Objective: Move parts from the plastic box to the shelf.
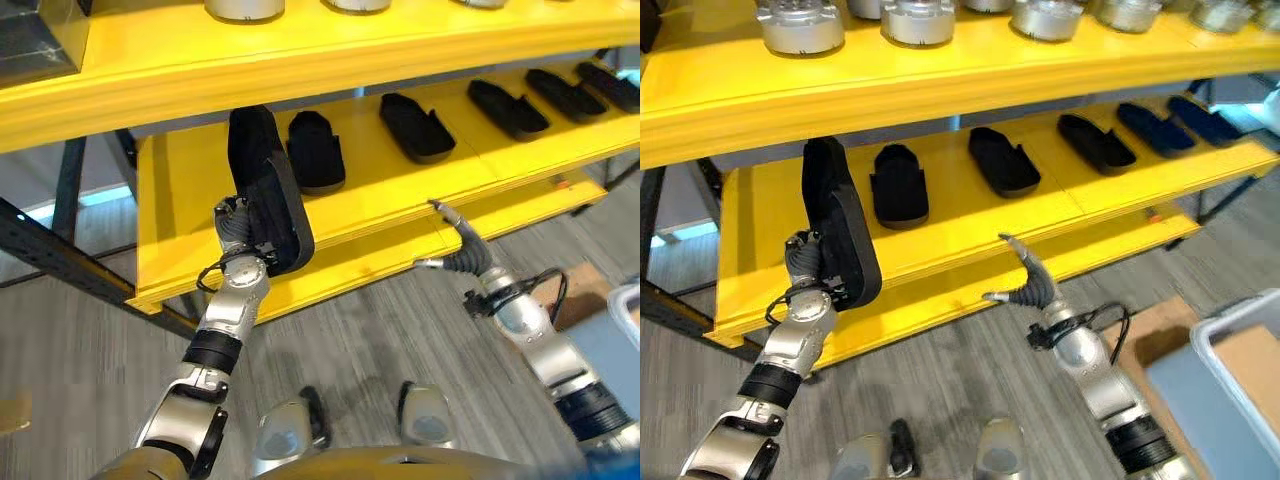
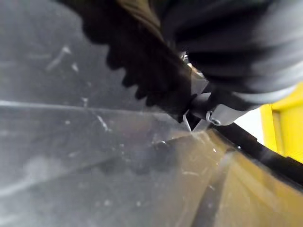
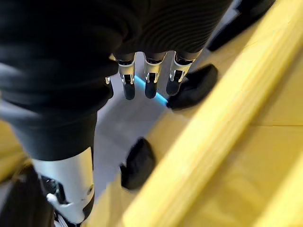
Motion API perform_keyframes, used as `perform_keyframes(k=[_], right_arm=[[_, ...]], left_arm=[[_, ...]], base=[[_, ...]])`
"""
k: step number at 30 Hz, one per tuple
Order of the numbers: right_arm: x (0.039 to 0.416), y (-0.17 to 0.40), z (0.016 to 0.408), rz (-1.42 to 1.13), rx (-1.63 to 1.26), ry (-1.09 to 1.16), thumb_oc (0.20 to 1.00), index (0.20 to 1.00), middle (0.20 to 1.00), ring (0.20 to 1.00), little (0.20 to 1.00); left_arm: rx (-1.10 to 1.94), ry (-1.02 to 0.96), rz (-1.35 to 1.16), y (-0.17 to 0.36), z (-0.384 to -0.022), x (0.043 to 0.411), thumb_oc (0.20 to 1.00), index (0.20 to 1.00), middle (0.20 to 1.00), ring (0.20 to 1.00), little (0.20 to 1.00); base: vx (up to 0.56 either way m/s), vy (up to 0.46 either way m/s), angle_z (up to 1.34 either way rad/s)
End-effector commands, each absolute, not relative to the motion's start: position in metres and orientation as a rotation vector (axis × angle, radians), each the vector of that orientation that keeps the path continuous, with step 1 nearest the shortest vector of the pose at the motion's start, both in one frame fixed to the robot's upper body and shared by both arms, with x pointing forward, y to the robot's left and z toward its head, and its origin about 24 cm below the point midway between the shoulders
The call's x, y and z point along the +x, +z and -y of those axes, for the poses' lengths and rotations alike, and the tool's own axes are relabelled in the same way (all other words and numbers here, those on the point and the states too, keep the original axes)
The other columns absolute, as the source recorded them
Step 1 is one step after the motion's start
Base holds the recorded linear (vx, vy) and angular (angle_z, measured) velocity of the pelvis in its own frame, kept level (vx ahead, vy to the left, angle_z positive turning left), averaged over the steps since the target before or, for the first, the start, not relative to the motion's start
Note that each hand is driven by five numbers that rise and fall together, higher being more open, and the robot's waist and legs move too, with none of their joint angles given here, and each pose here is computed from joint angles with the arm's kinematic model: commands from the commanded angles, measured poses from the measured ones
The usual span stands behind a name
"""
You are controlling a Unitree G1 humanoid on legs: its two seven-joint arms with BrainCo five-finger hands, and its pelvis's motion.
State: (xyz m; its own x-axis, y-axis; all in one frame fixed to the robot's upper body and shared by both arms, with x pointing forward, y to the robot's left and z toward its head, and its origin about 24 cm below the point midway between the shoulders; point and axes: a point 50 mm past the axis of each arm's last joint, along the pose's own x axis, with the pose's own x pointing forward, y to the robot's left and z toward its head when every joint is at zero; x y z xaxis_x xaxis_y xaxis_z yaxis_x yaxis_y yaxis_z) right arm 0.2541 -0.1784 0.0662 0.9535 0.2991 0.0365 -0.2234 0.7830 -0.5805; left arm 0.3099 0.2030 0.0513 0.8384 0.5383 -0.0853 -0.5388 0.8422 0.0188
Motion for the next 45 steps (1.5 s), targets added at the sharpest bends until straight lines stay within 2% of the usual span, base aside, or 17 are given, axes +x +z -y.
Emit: perform_keyframes(k=[1, 7, 18, 27, 32, 36, 45], right_arm=[[0.261, 0.094, 0.171, 0.31, -0.585, 0.278, 1.0, 1.0, 1.0, 1.0, 1.0], [0.252, 0.099, 0.181, 0.319, -0.585, 0.28, 1.0, 1.0, 1.0, 1.0, 1.0], [0.249, 0.109, 0.193, 0.35, -0.65, 0.235, 1.0, 1.0, 1.0, 1.0, 1.0], [0.247, 0.123, 0.201, 0.413, -0.712, 0.222, 1.0, 1.0, 1.0, 1.0, 1.0], [0.253, 0.141, 0.204, 0.491, -0.733, 0.184, 1.0, 1.0, 1.0, 1.0, 1.0], [0.262, 0.17, 0.204, 0.575, -0.785, 0.173, 1.0, 1.0, 1.0, 1.0, 1.0], [0.265, 0.194, 0.21, 0.639, -0.845, 0.138, 1.0, 1.0, 1.0, 1.0, 1.0]], left_arm=[[-0.002, 0.585, 0.083, 0.079, -0.21, 0.313, 0.2, 0.2, 0.2, 0.2, 0.2], [0.005, 0.596, 0.065, 0.073, -0.209, 0.309, 0.2, 0.2, 0.2, 0.2, 0.2], [0.055, 0.652, 0.109, 0.087, -0.219, 0.316, 0.2, 0.2, 0.2, 0.2, 0.2], [0.147, 0.847, 0.108, 0.103, -0.263, 0.332, 0.2, 0.2, 0.2, 0.2, 0.2], [0.236, 0.958, 0.157, 0.132, -0.288, 0.338, 0.2, 0.2, 0.2, 0.2, 0.2], [0.358, 1.067, 0.153, 0.171, -0.324, 0.343, 0.2, 0.2, 0.2, 0.2, 0.2], [0.497, 1.199, 0.163, 0.211, -0.349, 0.342, 0.2, 0.2, 0.2, 0.2, 0.2]], base=[[0.33, -0.302, 0.34], [0.2, -0.171, 0.94], [0.05, 0.024, 0.13], [0.06, 0.102, 0.02], [-0.2, 0.032, 0.03], [-0.18, 0.089, -0.08], [-0.07, 0.06, -0.03]])
